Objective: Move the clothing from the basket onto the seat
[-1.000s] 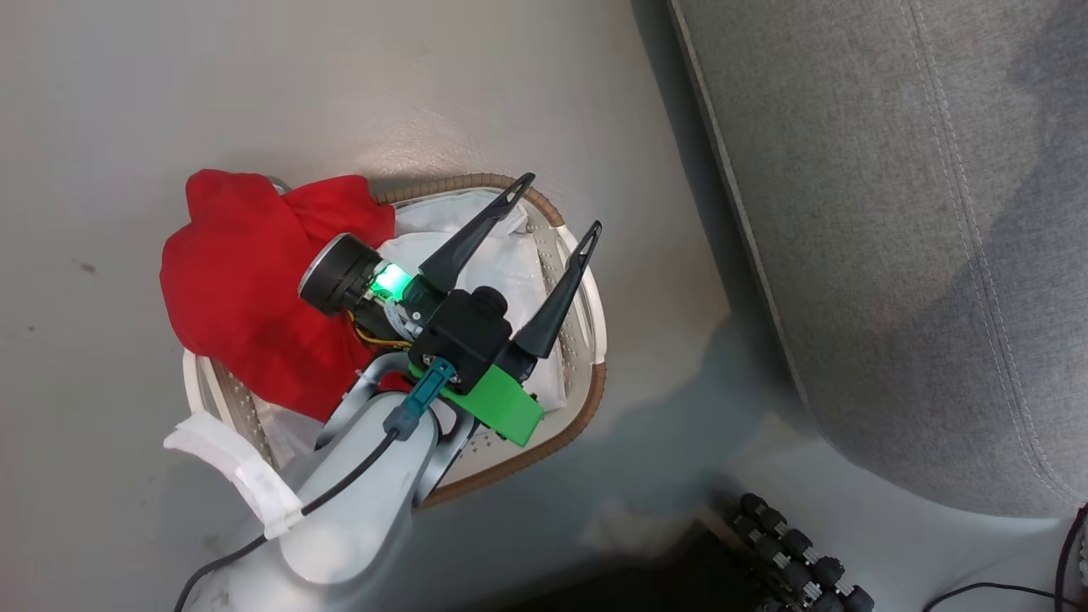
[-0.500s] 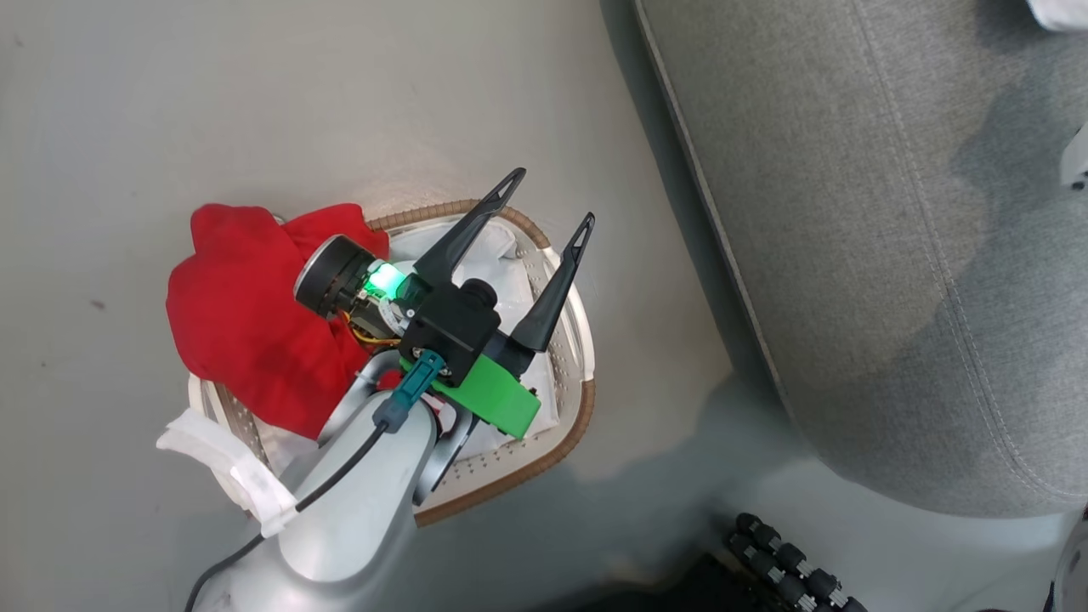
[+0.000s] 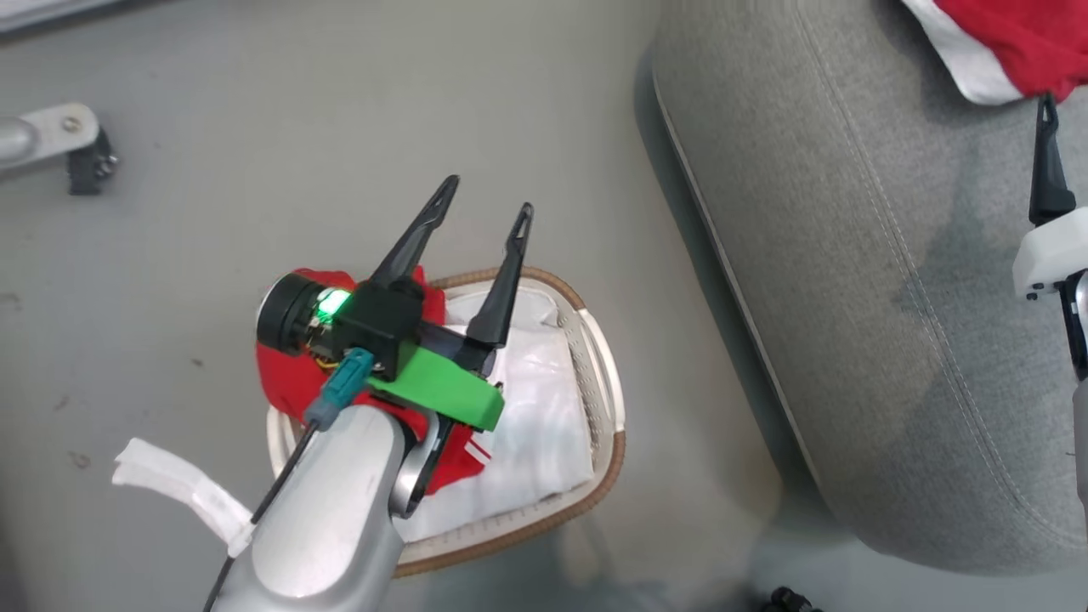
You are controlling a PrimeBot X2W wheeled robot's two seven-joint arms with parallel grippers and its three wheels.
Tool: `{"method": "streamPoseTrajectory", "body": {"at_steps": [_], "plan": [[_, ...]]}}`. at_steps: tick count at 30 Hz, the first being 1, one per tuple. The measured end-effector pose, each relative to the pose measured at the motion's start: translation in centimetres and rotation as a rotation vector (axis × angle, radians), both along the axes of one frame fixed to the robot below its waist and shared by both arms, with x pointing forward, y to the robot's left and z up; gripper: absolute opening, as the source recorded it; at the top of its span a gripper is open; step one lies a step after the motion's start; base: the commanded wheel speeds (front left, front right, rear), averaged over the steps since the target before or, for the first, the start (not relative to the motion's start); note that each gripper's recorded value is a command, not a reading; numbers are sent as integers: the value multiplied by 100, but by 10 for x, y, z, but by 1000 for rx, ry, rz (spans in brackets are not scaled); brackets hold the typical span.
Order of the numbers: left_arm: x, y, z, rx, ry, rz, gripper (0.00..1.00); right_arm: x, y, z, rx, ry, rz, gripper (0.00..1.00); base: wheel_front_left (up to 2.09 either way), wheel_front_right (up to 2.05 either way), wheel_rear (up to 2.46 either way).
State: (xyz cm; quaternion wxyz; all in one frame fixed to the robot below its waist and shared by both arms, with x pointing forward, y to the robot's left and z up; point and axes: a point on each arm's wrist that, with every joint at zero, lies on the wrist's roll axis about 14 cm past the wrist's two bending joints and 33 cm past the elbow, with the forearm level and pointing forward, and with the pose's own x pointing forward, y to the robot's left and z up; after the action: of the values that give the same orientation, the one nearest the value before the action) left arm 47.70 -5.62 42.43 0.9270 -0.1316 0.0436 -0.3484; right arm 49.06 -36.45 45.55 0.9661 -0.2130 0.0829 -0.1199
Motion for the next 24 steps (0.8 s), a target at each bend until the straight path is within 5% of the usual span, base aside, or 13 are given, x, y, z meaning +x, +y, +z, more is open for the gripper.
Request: {"method": "streamPoseTrajectory", "body": {"at_steps": [15,24], "plan": [[-24,126,35,56,-5,381,100,17,99,77,128,-252,214,100,0,0,0],[-66,185,44,29,25,574,100,-9,175,75,294,-276,330,100,0,0,0]]}}
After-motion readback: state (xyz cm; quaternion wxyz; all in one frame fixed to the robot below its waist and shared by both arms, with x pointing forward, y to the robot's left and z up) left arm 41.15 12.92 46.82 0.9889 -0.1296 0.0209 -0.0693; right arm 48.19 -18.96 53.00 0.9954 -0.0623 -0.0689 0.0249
